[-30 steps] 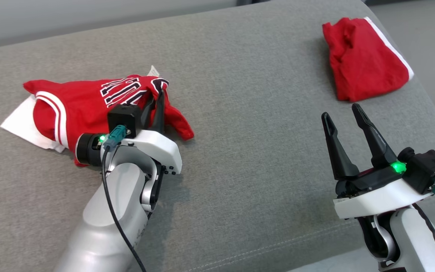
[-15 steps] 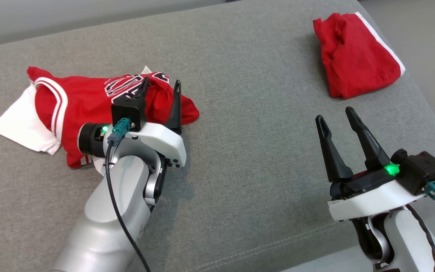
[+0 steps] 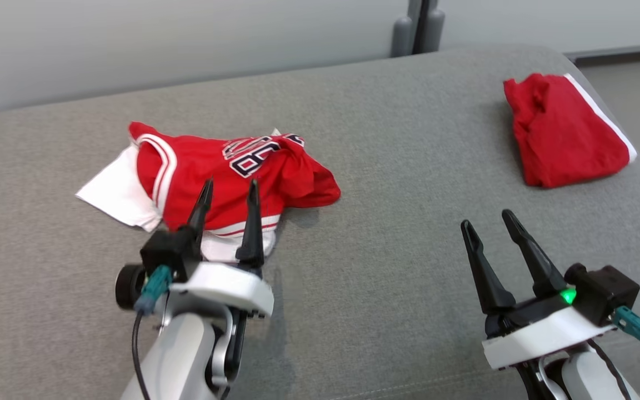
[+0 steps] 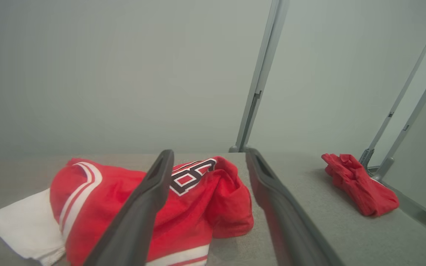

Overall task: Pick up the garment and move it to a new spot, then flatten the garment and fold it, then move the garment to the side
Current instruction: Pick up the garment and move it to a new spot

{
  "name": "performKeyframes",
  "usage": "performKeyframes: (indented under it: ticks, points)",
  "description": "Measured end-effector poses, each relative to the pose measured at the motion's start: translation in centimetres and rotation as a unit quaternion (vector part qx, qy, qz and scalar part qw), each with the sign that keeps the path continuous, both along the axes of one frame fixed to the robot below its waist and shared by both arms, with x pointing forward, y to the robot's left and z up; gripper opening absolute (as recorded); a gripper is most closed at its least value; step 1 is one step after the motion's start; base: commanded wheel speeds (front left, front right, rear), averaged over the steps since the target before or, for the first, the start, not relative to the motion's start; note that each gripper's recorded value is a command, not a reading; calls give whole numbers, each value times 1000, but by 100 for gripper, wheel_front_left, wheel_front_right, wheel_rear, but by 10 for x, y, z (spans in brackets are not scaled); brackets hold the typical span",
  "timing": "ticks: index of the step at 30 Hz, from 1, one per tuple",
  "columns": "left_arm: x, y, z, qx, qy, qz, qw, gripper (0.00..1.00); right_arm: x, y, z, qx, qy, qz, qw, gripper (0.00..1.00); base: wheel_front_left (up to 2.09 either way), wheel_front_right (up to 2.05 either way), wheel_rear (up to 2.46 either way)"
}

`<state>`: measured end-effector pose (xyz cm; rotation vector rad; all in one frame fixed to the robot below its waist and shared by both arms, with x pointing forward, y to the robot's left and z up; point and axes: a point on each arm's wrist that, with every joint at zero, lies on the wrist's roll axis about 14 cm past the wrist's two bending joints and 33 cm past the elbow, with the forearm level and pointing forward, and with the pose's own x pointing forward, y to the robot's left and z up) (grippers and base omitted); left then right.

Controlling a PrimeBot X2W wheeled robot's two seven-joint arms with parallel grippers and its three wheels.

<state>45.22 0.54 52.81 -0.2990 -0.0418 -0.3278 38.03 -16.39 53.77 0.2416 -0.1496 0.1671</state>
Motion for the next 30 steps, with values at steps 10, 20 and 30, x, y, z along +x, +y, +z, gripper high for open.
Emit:
performKeyframes:
  ticks: [10, 20, 30]
  points:
    - [-51, 66, 1, 8, -7, 91, 996, 100, -17, 10, -1, 10, -1, 12, 1000, 100, 0, 0, 0]
    - [-87, 117, -22, 25, 23, 165, 986, 100, -32, 15, -4, -4, -1, 19, 1000, 100, 0, 0, 0]
    - [-117, 140, -43, 32, 55, 197, 978, 100, -41, 14, -1, 4, -8, 12, 1000, 100, 0, 0, 0]
